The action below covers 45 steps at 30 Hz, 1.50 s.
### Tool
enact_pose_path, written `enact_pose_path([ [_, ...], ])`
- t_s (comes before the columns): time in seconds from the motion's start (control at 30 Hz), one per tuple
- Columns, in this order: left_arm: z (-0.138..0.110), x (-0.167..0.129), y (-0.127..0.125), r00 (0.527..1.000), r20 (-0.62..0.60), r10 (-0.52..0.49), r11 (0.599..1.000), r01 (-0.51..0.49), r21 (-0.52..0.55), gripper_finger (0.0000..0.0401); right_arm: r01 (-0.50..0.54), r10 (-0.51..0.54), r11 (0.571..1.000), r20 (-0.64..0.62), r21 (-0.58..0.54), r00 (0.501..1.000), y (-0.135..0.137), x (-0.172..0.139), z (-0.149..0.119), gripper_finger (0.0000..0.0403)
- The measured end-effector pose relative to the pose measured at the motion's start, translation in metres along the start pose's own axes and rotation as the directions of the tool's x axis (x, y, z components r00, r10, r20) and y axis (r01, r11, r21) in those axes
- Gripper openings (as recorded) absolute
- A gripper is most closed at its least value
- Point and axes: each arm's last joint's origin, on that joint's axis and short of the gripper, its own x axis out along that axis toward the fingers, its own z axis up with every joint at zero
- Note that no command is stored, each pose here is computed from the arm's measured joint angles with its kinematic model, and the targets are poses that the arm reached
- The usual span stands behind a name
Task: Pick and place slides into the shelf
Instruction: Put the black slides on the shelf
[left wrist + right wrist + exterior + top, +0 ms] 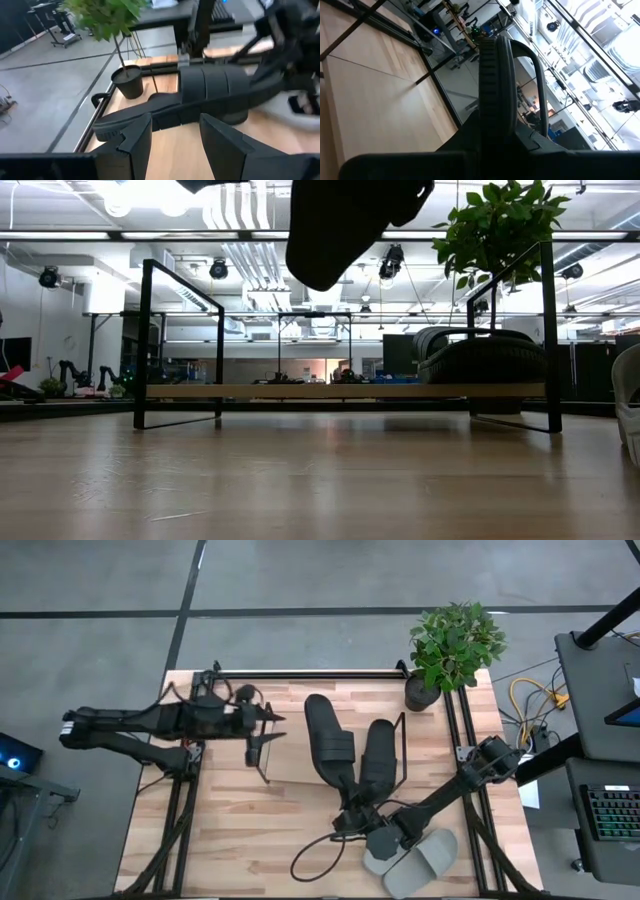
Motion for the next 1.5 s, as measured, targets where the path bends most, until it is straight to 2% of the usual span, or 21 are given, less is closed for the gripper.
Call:
enact_pose_path([
  [0.13,-0.001,0.015,-0.009,0.999,-0.021,0.029,0.995,-0.027,0.098,0.0151,0.008,-0.008,1.000,-0.010,-0.024,1.000,-0.001,0.005,0.000,0.0039],
  [0.23,0.000,0.020,-0.017,0.993,-0.023,0.120,0.973,-0.113,0.199,0.0151,0.017,-0.017,1.000,-0.022,-0.026,1.000,-0.003,0.011,0.000,0.0039],
  [0.37,-0.003,0.020,-0.030,0.964,-0.045,0.261,0.884,-0.219,0.414,0.0151,0.022,-0.022,1.000,-0.028,-0.003,0.999,-0.010,0.014,0.002,0.0039],
  [0.5,-0.017,0.026,-0.046,0.961,-0.048,0.273,0.806,-0.202,0.556,0.0151,0.021,-0.020,0.998,-0.025,0.051,0.999,-0.019,0.013,0.005,0.0039],
  [0.6,-0.025,0.032,-0.054,0.956,-0.026,0.292,0.771,-0.219,0.598,0.0151,0.015,-0.014,0.998,-0.017,0.066,1.000,-0.025,0.008,0.007,0.0039],
  [0.73,-0.030,0.038,-0.058,0.930,-0.005,0.368,0.686,-0.268,0.676,0.0151,-0.002,0.001,0.998,0.002,0.062,1.000,-0.025,-0.001,0.008,0.0039],
  [0.93,-0.031,0.046,-0.060,0.923,0.024,0.383,0.571,-0.257,0.780,0.0151,-0.028,0.026,0.998,0.033,0.062,0.999,-0.024,-0.016,0.009,0.0039],
  [1.0,-0.032,0.050,-0.060,0.926,0.023,0.378,0.544,-0.243,0.803,0.0151,-0.032,0.030,0.998,0.038,0.059,0.999,-0.025,-0.019,0.009,0.0039],
  [1.1,-0.034,0.055,-0.060,0.937,0.018,0.350,0.541,-0.218,0.812,0.0151,-0.039,0.036,0.998,0.045,0.057,0.998,-0.025,-0.021,0.009,0.0039],
  [1.5,-0.036,0.062,-0.049,0.922,0.005,0.386,0.545,-0.232,0.806,0.0151,-0.084,0.079,0.996,0.092,0.042,0.993,-0.022,-0.025,0.008,0.0039],
])
